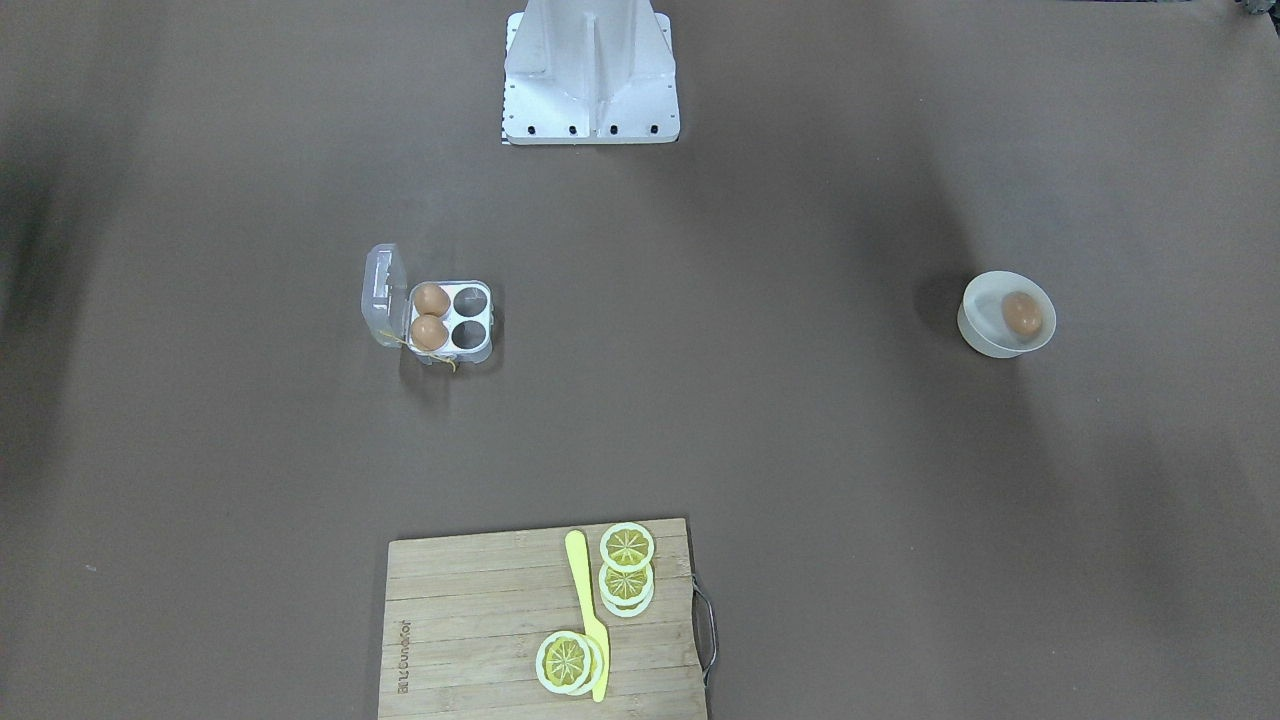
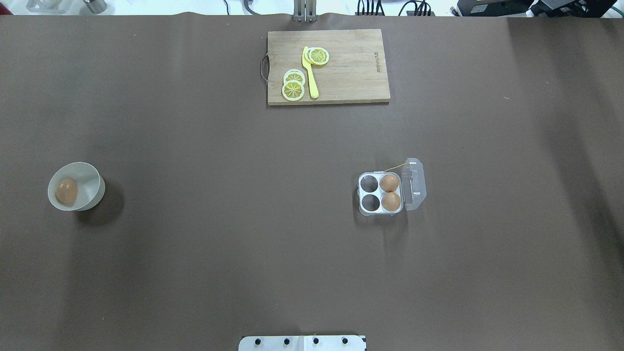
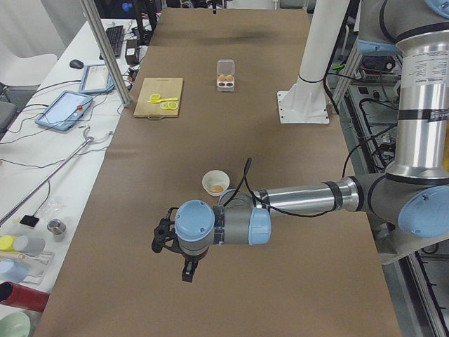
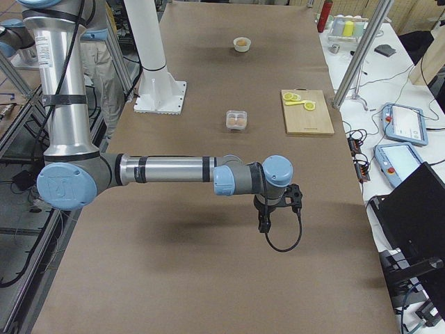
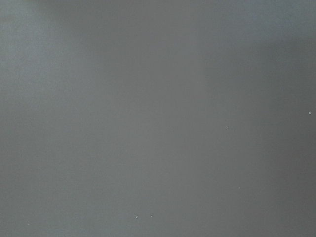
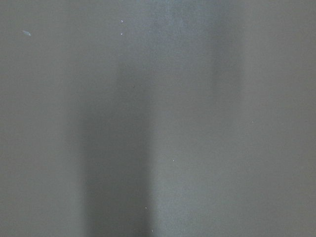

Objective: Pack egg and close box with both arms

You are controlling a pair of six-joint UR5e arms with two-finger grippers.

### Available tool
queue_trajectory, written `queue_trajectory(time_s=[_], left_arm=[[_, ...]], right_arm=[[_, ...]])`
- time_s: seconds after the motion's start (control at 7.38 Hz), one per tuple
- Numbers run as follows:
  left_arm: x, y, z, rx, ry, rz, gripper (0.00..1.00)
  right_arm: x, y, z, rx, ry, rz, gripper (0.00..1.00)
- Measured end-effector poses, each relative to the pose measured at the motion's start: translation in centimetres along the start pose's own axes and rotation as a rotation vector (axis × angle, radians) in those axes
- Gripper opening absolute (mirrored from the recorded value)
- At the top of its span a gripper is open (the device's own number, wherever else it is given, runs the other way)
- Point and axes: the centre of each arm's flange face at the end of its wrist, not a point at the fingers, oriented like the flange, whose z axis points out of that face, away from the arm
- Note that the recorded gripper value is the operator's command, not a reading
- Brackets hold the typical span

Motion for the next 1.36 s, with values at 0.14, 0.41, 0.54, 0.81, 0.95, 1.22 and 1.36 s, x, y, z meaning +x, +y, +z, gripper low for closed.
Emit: queue_trajectory(time_s=[0.14,0.41,0.54,0.81,0.95,1.22,1.36], left_arm=[[0.0,0.0,0.0,0.000,0.000,0.000,0.97],[0.0,0.1,0.0,0.000,0.001,-0.002,0.98],[0.1,0.0,-0.1,0.000,0.004,-0.006,0.98],[1.5,-1.2,-1.0,0.027,0.041,-0.045,0.98],[3.2,-2.0,-2.3,0.053,0.053,-0.067,0.98],[7.4,-3.8,-3.1,0.065,0.067,-0.086,0.98],[10.0,-4.9,-2.5,0.052,0.075,-0.092,0.98]], right_arm=[[0.0,0.0,0.1,-0.003,0.003,0.000,1.00],[0.1,0.0,0.6,-0.012,0.011,0.003,1.00],[0.0,0.0,0.8,-0.015,0.012,0.001,1.00],[-0.6,-0.2,0.9,-0.015,0.011,-0.022,1.00],[-1.0,-0.3,0.7,-0.009,0.011,-0.034,1.00],[-1.6,-0.6,0.8,-0.006,0.009,-0.048,1.00],[-2.0,-0.7,1.0,-0.002,0.007,-0.057,1.00]])
